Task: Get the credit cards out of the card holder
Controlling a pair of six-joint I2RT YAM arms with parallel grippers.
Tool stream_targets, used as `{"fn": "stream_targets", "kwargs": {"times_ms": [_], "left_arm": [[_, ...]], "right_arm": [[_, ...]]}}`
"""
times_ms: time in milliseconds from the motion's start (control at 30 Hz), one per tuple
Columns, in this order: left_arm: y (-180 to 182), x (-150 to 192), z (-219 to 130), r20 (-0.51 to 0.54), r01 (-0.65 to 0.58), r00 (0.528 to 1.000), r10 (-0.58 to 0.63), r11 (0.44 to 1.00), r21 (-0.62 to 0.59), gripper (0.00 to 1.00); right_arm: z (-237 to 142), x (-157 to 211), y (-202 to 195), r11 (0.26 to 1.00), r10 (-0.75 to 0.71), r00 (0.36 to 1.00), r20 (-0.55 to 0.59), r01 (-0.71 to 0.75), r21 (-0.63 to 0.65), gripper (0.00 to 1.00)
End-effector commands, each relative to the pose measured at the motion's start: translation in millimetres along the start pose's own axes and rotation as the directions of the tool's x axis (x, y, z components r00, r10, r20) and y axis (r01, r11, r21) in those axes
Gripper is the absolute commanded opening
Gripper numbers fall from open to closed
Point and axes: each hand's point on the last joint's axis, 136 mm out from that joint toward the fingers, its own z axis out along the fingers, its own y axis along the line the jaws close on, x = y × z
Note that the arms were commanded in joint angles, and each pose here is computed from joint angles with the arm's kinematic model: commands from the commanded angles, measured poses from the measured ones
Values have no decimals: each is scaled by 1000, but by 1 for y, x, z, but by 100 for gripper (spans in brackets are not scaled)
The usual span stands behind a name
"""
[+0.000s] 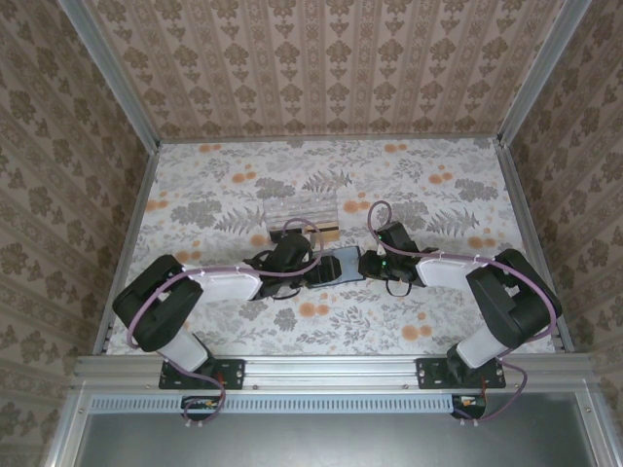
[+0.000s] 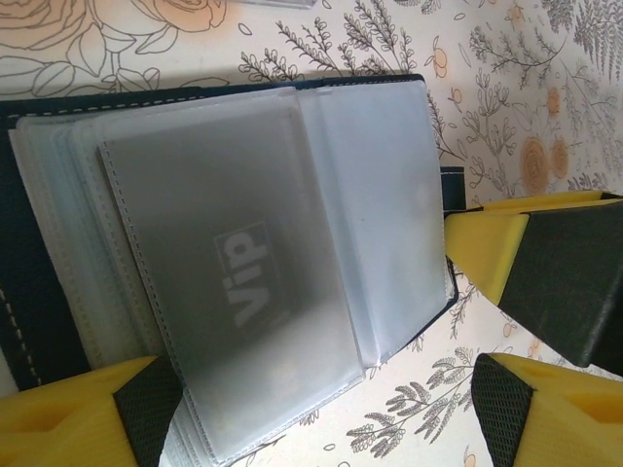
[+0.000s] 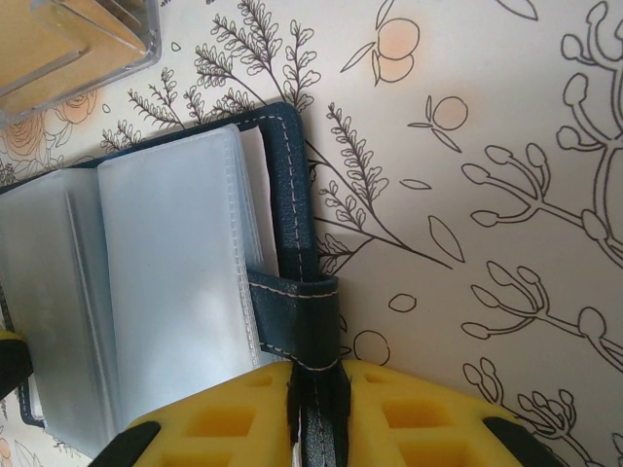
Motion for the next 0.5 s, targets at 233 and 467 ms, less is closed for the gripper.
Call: {"fn": "stream_targets", "kwargs": {"times_ms": [233, 467], "left_arm": [[-17, -2, 3, 2, -16, 1000, 16, 998, 68, 83], [-50, -9, -3, 21, -42, 999, 39, 977, 211, 85]], "right_arm": [[10, 33, -4, 1000, 13, 992, -122, -14, -3, 22], [11, 33, -4, 1000, 14, 992, -124, -15, -5, 22]]}}
